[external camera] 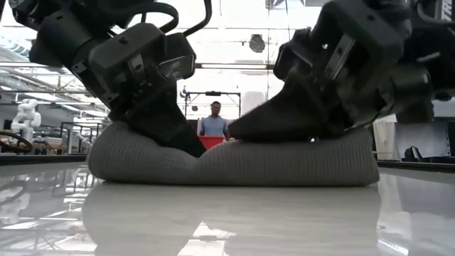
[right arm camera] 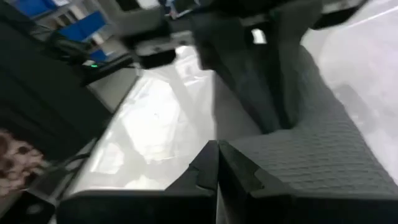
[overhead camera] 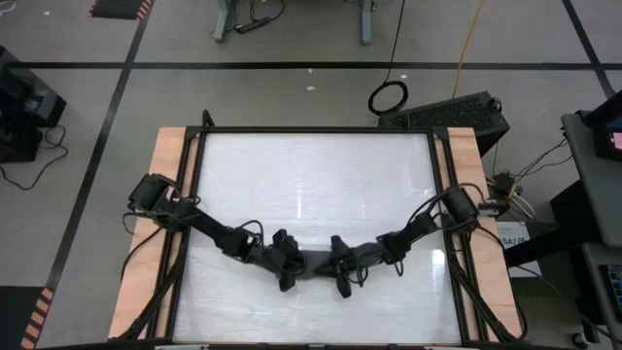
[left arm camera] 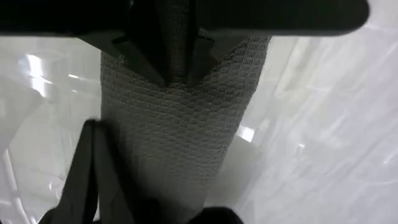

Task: Roll towel
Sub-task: Roll the gray towel

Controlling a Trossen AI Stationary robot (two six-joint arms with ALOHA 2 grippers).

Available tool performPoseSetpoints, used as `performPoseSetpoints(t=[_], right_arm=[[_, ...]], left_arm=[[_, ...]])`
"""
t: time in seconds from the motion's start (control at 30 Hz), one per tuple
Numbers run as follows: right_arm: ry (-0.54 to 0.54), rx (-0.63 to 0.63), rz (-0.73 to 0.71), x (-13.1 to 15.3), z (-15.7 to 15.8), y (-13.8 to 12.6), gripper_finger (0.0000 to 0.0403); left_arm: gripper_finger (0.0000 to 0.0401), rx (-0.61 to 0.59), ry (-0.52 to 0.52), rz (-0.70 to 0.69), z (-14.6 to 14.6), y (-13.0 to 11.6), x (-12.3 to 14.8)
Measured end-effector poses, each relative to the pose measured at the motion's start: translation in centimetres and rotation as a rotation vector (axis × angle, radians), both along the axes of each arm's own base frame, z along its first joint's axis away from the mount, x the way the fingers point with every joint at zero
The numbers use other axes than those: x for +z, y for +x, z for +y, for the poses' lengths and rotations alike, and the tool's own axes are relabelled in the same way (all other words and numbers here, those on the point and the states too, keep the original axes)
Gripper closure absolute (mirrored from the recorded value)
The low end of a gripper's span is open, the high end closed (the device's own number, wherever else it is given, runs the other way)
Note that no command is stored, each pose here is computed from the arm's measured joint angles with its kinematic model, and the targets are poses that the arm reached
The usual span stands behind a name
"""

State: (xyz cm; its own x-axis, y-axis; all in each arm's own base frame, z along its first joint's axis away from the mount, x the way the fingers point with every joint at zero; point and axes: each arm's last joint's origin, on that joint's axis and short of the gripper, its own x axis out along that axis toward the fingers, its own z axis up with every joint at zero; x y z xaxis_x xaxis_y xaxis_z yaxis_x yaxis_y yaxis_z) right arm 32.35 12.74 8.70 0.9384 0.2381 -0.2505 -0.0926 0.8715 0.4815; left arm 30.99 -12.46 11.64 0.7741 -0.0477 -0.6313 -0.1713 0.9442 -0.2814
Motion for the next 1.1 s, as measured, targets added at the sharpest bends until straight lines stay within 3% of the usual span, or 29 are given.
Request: performPoseSetpoints(t=[0.27,0.6,0.73,0.87,1.1], right_arm=[[-0.027,-0.025,0.031,-1.5,0.1,0.1,0.0403],[-0.038,-0.025,0.053,-1.8,0.0,0.0,0.0403],[-0.038,-0.025,0.055,-1.9,0.0,0.0,0.0403],[-0.033,-0.025,0.058,-1.9,0.0,0.0,0.0403],[-0.019,-0.014,0.04,-1.2,0.1,0.0,0.0403]], left_arm=[[0.0338,-0.035,0.021,-0.012,0.7,0.2,0.7],[0.0338,-0.089,0.003,-0.056,0.9,-1.4,5.4],[0.0338,-0.109,0.057,0.087,0.6,-3.1,3.1],[0.0338,-0.045,0.013,0.144,1.1,-4.8,0.7],[0.0338,-0.047,-0.054,0.078,1.2,-5.1,1.3]])
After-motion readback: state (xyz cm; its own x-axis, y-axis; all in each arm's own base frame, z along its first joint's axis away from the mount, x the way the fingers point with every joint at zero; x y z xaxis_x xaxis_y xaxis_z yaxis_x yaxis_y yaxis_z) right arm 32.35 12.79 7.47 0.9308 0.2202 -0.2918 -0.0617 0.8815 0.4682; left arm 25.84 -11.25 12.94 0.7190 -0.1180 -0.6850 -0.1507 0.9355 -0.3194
